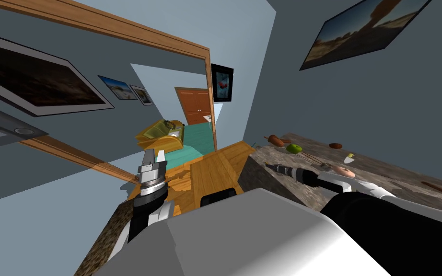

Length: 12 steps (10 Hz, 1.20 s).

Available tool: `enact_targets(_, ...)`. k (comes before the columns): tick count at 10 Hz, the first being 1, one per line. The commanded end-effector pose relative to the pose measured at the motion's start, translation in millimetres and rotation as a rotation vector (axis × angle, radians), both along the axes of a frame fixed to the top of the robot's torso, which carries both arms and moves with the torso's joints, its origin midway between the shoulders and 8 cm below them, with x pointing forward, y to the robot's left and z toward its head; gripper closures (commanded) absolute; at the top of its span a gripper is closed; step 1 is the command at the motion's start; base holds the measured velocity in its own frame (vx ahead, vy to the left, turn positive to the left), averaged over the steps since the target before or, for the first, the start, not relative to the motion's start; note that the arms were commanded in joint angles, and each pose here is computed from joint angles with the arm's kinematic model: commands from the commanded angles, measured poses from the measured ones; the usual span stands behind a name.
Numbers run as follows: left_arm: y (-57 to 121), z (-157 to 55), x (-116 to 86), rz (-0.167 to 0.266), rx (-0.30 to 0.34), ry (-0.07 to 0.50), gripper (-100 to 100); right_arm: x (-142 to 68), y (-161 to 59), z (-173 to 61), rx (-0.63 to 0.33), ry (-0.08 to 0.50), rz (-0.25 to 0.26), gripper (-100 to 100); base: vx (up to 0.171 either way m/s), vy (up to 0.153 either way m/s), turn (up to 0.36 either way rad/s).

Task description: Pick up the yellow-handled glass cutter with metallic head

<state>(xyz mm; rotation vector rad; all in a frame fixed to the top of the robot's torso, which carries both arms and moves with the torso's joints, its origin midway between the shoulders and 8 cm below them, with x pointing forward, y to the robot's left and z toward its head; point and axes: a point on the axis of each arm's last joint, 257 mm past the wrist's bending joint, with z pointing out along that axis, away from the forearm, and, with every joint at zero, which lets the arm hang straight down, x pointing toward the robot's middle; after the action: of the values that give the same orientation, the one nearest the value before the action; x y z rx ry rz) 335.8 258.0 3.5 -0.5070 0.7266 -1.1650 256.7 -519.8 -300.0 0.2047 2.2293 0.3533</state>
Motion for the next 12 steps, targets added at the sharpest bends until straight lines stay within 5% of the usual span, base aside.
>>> enact_targets(1, 0.0, 0, 0, 0.0, 0.0, 0.0, 0, -2, -7, -2, -0.033, 0.025, 0.014, -100, 0.015, -0.001, 0.055)
enact_targets(3, 0.0, 0, 0, 0.0, 0.0, 0.0, 0, -25, -38, -11, -0.13, 0.118, 0.041, -100, 0.024, 0.002, 0.143)
enact_targets(6, 0.0, 0, 0, 0.0, 0.0, 0.0, 0, -33, -54, -12, -0.188, 0.168, 0.072, -100, 0.02, 0.001, 0.071)
enact_targets(12, 0.0, 0, 0, 0.0, 0.0, 0.0, 0, -92, -104, -22, -0.352, 0.388, 0.165, -100, 0.015, 0.018, 0.111)
